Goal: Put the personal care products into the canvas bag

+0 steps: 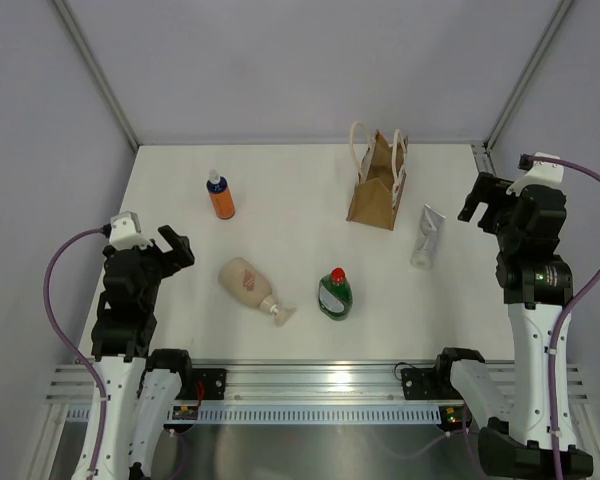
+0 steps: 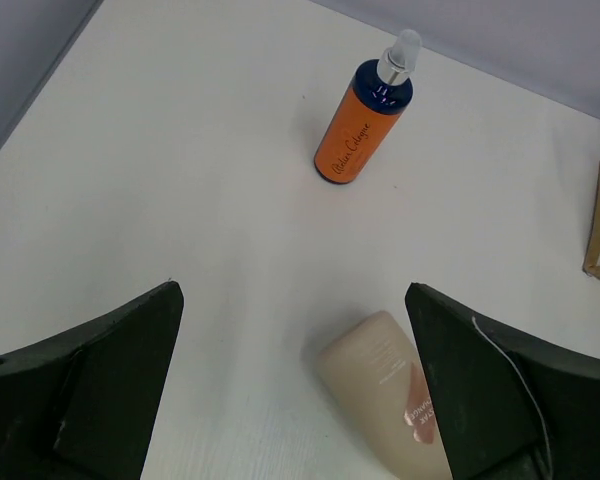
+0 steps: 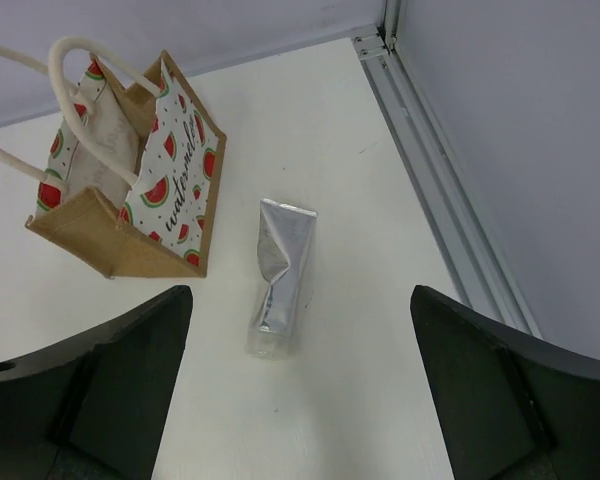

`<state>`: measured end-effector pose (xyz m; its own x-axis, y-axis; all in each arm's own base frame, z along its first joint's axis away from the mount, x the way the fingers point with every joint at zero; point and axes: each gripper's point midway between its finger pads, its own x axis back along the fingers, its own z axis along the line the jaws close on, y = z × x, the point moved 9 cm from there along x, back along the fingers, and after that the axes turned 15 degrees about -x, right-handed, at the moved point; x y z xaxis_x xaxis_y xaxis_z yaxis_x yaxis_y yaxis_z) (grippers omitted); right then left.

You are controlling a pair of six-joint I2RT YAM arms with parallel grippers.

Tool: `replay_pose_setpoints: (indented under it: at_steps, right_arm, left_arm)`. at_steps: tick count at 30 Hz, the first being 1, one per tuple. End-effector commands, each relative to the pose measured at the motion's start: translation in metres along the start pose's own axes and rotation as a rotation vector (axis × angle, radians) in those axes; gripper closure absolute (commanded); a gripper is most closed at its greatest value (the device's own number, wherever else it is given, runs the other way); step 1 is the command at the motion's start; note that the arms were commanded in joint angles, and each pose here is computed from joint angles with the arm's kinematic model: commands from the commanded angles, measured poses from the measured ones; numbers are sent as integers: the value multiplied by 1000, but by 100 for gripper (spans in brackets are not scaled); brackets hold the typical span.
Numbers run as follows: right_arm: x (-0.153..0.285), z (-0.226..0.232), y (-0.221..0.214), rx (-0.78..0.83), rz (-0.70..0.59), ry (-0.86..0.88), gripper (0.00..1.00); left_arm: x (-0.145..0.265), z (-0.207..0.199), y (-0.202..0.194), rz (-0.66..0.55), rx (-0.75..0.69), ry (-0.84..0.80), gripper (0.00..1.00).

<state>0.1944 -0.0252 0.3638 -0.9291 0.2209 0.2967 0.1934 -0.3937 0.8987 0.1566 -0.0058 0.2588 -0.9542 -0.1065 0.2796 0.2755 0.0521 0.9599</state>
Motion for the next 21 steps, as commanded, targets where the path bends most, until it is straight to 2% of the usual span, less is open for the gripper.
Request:
replay_pose_setpoints:
  at_steps: [1,3,4,5,7,10,11,15,16,18,19,21]
  right_arm:
    - [8,0,1,85,20,43,0]
    - [15,3,-4,249,87,185,0]
    - [18,2,-7,475,121,296,1]
    - [28,6,-27,574,252,495,0]
    - [32,5,-35,721,310,621,1]
    - [38,12,-47,707,392,780,0]
    - [44,18,-52,660,429,880,1]
    - [38,32,-58,529,450,1022,1]
    - [33,35,-58,501,463,1039,0]
    - [30,41,-55,485,453,1087,1]
    - [25,43,-55,470,465,1097,1]
    - [18,45,-52,472,454,1104,0]
  left_arm:
    - [1,-2,4,-14,30,-19,1]
    - [-1,-2,6,6,55,-1,1]
    - [-2,-2,5,23,63,10,1]
    - [-4,-2,4,40,70,19,1]
    - [-12,-3,3,87,59,25,1]
    - [-27,-6,0,141,-19,-27,1]
    - [-31,-8,-1,146,-51,-63,1]
    - [-54,-12,-8,134,-219,-177,1]
    - [-61,-12,-4,90,-250,-180,1]
    - [-74,-14,-9,75,-329,-226,1]
    - [-82,-15,-2,14,-354,-235,1]
    - [-97,-23,-6,-21,-405,-348,1]
